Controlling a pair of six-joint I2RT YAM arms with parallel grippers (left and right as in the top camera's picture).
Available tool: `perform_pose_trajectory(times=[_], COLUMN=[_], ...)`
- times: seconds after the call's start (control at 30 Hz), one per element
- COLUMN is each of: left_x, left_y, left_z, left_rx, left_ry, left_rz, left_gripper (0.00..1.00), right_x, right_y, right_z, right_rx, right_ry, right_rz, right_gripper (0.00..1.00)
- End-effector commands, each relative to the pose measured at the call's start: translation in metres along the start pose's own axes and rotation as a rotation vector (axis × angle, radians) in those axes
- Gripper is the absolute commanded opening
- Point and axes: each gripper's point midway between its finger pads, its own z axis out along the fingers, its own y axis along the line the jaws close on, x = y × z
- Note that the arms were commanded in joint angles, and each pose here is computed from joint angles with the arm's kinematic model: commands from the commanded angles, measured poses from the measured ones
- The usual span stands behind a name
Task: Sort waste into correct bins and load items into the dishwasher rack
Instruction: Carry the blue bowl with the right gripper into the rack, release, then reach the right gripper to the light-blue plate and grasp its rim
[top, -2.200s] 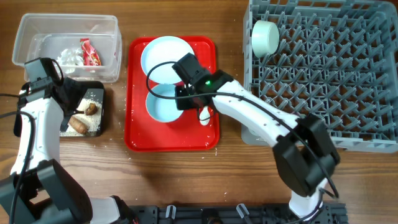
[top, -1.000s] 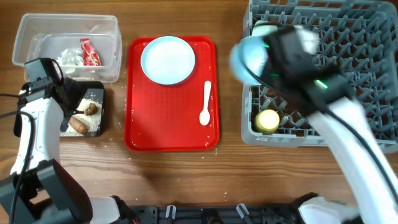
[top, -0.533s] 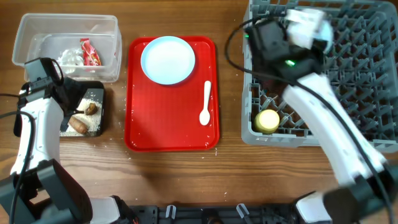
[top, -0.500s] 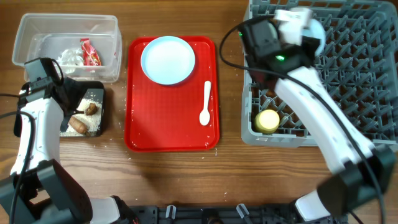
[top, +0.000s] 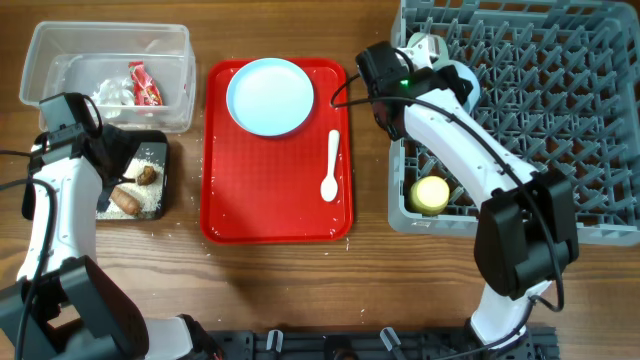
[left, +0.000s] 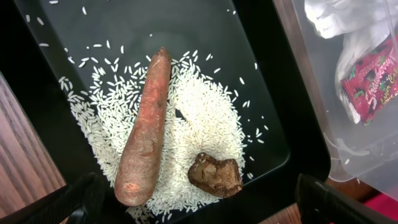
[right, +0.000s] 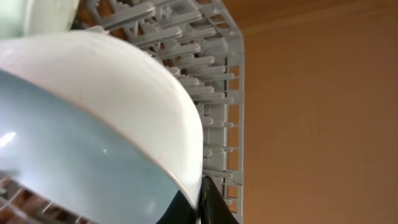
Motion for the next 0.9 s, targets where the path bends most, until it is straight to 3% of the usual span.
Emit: perform_pose_trajectory(times=[0.0, 0.07, 0.13, 0.37, 0.5, 0.53, 0.6, 0.73, 0.87], left_x=[-0.006, -0.006, -0.006, -0.006, -0.006, -0.006, -0.006, -0.006, -0.006], left_y=[-0.002, -0.002, -0.002, -0.002, -0.002, -0.002, -0.002, -0.002, -0.002], left_z=[-0.005, -0.005, -0.005, -0.005, -0.005, -0.005, -0.005, -0.005, -0.005], left_rx=[0.011, 0.01, 0.01, 0.01, 0.01, 0.011, 0.011, 0.01, 0.01], left_ry=[-0.017, -0.017, -0.017, -0.017, -0.017, -0.017, -0.017, -0.017, -0.017], left_rz=[-0.008, -0.008, -0.008, -0.008, -0.008, -0.008, -0.008, -0.008, -0.008], left_gripper=[1.0, 1.0, 1.0, 1.0, 1.0, 1.0, 1.0, 1.0, 1.0], right_x=[0.002, 0.003, 0.006, 0.003, 0.006, 0.008, 0.009, 0.004, -0.026], right_y=[0.026, 0.036, 0.041, 0.05, 0.066, 0.069, 0.071, 0.067, 0.049], right_z=[-0.009, -0.014, -0.019, -0.036, -0.041, -0.042, -0.042, -0.05, -0.094], right_rx=[-0.119, -0.171, -0.187, -0.197, -0.292, -0.311, -0.322, -0.364, -0.596], right_ry=[-0.004, -0.011, -0.013, -0.047, -0.044, -0.04, -0.039, -0.063, -0.204], right_rz=[-0.066, -0.136, -0.186, -0.22, -0.232, -0.238, -0.234, -0.196, -0.034], right_gripper=[0.04, 0.04, 0.17, 0.48, 0.64, 0.71, 0.96, 1.0, 1.0])
